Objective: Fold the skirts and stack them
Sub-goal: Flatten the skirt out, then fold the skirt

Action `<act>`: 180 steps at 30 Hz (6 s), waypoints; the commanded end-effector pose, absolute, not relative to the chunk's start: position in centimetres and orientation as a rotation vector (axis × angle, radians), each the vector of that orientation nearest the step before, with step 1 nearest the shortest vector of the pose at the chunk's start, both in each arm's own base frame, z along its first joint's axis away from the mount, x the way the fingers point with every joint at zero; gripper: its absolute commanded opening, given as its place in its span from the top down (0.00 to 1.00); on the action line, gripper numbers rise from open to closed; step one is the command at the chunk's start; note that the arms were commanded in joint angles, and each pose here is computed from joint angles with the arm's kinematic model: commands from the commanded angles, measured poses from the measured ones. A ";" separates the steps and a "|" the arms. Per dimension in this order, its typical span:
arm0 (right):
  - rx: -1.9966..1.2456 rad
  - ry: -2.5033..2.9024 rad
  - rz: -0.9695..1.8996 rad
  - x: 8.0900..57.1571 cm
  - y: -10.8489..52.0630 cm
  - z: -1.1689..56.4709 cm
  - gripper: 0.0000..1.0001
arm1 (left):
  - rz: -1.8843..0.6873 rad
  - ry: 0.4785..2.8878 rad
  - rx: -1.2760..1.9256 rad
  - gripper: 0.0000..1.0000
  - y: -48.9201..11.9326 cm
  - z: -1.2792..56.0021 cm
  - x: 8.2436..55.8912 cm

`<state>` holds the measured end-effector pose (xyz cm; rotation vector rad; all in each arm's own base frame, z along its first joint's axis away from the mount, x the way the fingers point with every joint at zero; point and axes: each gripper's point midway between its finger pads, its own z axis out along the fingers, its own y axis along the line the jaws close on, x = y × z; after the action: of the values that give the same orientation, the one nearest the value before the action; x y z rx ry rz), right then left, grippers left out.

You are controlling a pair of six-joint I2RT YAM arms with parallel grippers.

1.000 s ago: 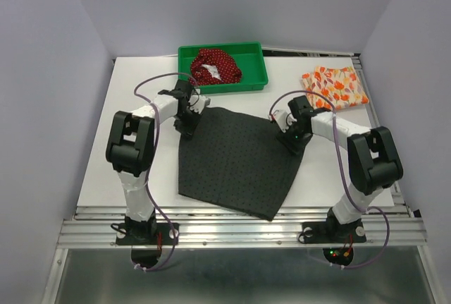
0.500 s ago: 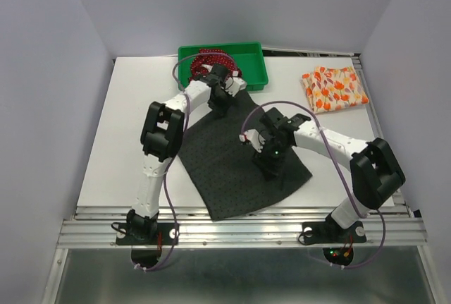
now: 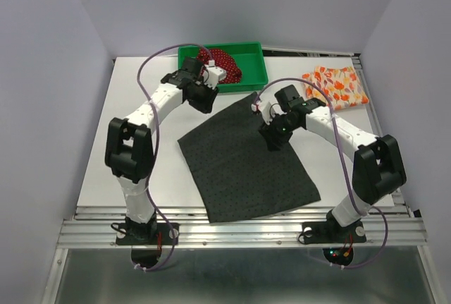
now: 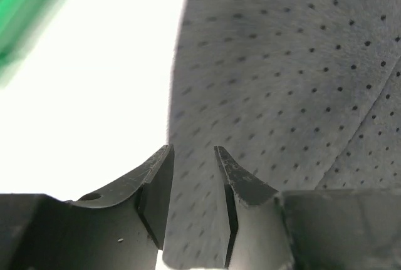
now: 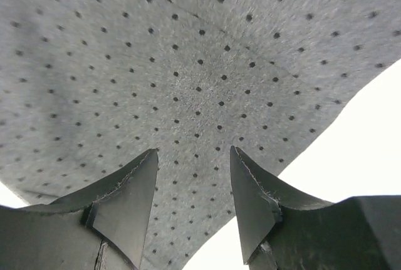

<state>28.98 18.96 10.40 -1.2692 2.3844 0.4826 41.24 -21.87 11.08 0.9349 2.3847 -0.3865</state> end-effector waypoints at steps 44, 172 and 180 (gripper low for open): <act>-1.186 2.455 1.229 18.8 26.2 11.3 0.45 | -0.726 2.248 1.670 0.60 -17.2 10.5 21.6; -1.343 2.153 0.084 54.3 12.3 8.2 0.99 | -0.488 2.104 1.228 1.00 -14.8 11.2 48.4; -1.276 2.051 -0.032 57.2 11.6 13.8 0.99 | -0.393 2.038 1.145 1.00 -14.1 15.0 49.6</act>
<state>53.45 13.04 7.68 -1.3656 2.1800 0.1245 47.96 -14.99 8.33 1.2183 2.1734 -0.5065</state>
